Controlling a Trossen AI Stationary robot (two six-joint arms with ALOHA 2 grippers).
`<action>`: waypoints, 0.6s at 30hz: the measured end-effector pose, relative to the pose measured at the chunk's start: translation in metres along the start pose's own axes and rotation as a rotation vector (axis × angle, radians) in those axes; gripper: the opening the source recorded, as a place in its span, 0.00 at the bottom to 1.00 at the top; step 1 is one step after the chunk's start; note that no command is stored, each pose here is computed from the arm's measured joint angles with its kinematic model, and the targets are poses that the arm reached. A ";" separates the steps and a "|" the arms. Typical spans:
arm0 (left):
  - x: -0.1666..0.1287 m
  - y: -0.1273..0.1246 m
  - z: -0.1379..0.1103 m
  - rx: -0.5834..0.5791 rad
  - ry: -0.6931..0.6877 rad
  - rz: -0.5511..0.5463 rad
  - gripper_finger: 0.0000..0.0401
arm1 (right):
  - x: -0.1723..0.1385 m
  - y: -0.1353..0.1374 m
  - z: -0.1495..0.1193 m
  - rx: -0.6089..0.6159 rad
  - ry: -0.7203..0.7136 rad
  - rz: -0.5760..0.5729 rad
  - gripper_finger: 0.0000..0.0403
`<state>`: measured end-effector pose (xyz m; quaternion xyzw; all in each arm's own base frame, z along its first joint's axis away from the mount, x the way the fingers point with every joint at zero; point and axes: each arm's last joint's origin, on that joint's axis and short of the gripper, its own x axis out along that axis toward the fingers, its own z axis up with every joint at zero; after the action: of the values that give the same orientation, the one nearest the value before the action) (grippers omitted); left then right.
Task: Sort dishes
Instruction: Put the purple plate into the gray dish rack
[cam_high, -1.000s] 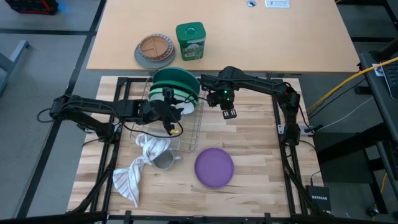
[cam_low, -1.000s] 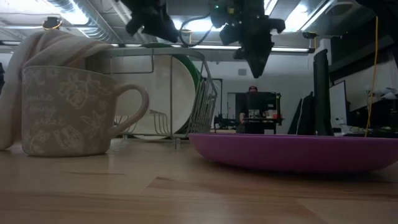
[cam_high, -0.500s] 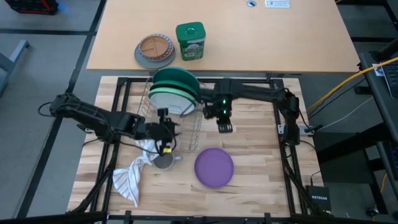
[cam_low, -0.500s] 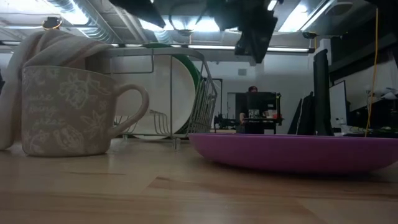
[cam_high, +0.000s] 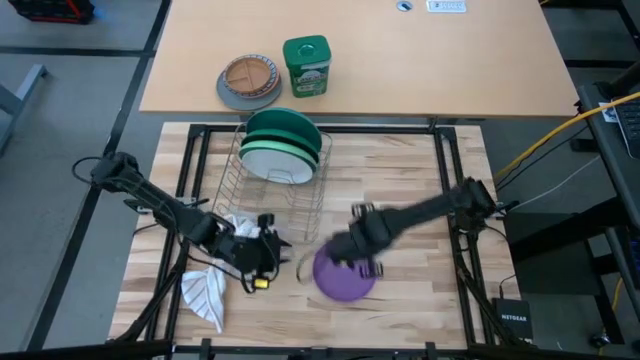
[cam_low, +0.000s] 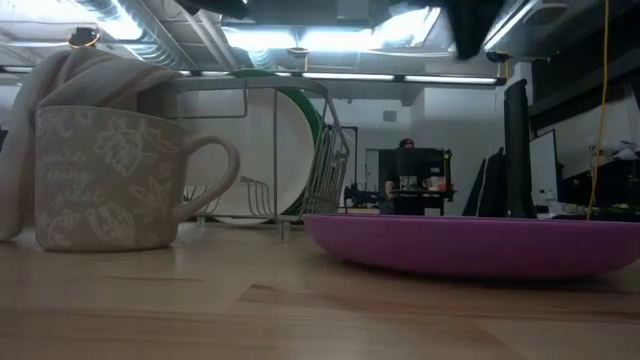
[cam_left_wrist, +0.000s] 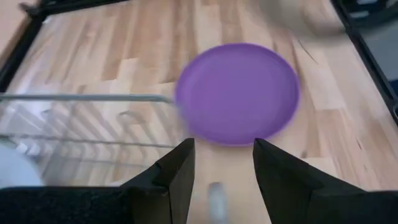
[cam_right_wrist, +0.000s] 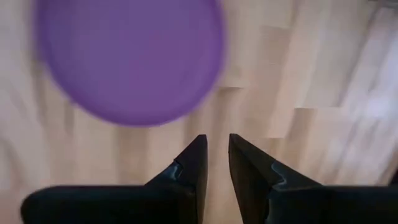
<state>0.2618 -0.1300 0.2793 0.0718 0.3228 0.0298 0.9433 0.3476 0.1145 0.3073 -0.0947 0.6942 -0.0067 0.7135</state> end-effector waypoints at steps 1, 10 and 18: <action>0.004 -0.006 -0.001 0.018 0.000 -0.008 0.38 | -0.002 0.013 -0.003 0.006 -0.008 0.000 0.17; 0.038 -0.051 -0.006 0.109 -0.093 -0.078 0.38 | -0.017 0.115 -0.020 0.008 -0.221 0.104 0.17; 0.054 -0.075 -0.011 0.112 -0.150 -0.115 0.38 | -0.005 0.177 -0.021 -0.049 -0.385 0.117 0.17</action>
<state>0.2989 -0.1969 0.2264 0.1080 0.2560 -0.0477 0.9594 0.3051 0.2861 0.2864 -0.0711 0.5494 0.0700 0.8296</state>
